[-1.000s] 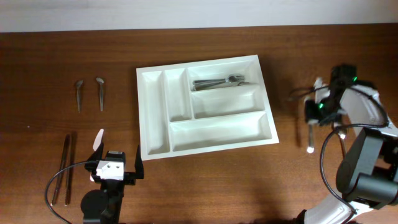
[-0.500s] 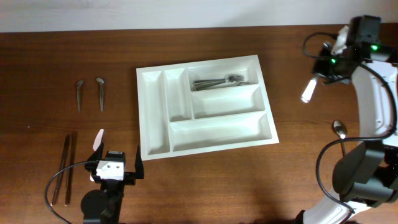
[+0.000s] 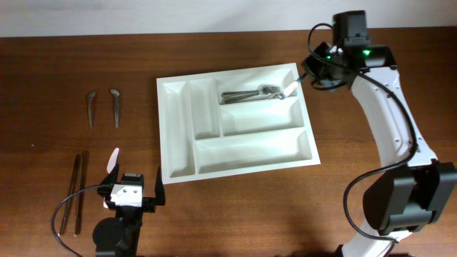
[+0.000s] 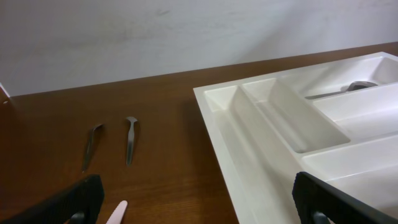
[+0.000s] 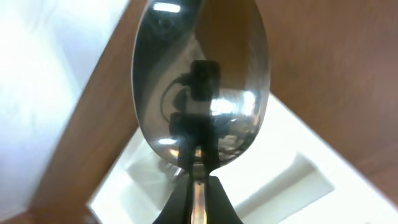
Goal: Pack container
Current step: 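Lift the spoon with the right gripper and carry it over the tray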
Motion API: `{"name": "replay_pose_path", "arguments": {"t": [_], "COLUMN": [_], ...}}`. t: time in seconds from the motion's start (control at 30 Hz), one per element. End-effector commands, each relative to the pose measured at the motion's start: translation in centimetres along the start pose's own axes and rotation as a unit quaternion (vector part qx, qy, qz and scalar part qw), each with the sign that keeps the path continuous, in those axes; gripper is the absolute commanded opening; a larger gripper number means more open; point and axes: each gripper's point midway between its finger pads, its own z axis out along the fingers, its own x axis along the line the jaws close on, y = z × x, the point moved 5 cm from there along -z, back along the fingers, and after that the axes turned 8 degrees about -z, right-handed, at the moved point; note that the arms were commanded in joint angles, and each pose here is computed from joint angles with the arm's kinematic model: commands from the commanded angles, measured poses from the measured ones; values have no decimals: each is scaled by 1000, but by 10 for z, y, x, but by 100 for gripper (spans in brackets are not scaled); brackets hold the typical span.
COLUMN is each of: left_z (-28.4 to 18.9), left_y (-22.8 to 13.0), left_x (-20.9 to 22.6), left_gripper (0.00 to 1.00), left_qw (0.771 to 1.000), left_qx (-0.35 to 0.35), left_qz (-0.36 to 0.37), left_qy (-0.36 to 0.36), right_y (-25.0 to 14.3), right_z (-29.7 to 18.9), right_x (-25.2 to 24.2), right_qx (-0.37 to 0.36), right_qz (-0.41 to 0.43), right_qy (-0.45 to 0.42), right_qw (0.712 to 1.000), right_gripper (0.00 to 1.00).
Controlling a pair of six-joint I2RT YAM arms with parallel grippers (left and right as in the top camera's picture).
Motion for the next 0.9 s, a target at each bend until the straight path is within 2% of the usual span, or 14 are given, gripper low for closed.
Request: {"name": "replay_pose_path", "arguments": {"t": [0.0,0.27,0.47,0.87], "left_z": [0,0,0,0], "left_y": [-1,-1,-1,-1], "left_x": [0,0,0,0], "left_gripper": [99,99,99,99], "left_qw": [1000,1000,1000,1000], "left_qx": [-2,-2,-2,-2], "left_qz": [8,8,8,8], "left_qy": [0,0,0,0], "right_y": [-6,-43,-78,-103], "right_z": [0,24,49,66], "right_x": [1,-13,-8,-10], "right_qx": [-6,12,26,29], "right_qz": [160,253,225,211], "right_qy": [-13,-64,-65,-100], "right_qw": [987,965,972,972], "right_gripper": [4,4,4,4]}}
